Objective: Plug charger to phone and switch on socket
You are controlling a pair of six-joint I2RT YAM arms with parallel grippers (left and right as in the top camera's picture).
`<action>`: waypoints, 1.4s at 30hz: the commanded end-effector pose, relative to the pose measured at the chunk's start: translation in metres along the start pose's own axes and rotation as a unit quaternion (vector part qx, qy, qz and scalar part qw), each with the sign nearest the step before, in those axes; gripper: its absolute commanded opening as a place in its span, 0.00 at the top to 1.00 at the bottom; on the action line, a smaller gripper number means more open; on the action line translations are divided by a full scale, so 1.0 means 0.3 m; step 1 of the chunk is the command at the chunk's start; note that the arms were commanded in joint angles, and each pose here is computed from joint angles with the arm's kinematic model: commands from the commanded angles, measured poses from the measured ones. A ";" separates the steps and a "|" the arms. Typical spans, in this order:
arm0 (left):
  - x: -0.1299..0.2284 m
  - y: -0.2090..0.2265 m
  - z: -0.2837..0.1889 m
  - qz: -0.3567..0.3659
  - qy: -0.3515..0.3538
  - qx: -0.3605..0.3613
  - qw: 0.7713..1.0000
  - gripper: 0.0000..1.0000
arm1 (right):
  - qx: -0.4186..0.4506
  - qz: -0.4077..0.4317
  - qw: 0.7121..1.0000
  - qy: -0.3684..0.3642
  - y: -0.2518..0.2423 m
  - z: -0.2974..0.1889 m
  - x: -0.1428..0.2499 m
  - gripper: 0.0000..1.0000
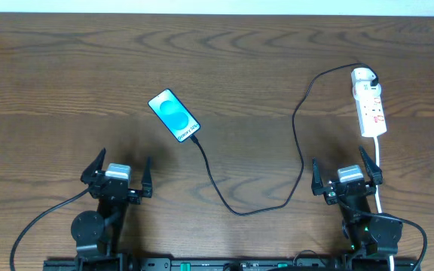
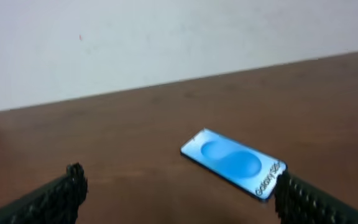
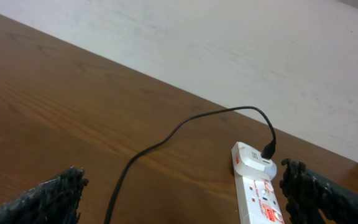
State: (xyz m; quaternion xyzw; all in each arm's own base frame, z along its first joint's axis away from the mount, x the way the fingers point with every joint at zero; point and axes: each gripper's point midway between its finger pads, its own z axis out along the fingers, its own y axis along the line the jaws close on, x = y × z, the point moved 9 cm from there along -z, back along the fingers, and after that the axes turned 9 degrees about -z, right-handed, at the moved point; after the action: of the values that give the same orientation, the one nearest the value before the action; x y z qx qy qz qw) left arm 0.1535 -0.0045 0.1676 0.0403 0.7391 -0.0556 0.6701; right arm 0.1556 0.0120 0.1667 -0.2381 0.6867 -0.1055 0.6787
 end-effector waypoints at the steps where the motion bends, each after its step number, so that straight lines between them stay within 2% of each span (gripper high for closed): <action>1: 0.039 0.006 0.007 0.004 0.012 -0.005 1.000 0.02 | 0.001 0.009 1.000 0.001 0.001 0.000 0.002 0.01; 42: 0.045 0.012 0.008 0.003 0.018 -0.016 1.000 0.02 | 0.001 0.009 1.000 0.001 0.001 0.000 0.002 0.01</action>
State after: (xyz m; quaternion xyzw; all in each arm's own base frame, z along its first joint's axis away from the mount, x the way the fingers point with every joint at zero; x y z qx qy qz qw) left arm 0.1541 -0.0027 0.1671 0.0330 0.7383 -0.0470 0.6721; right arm 0.1556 0.0118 0.1667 -0.2375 0.6869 -0.1061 0.6786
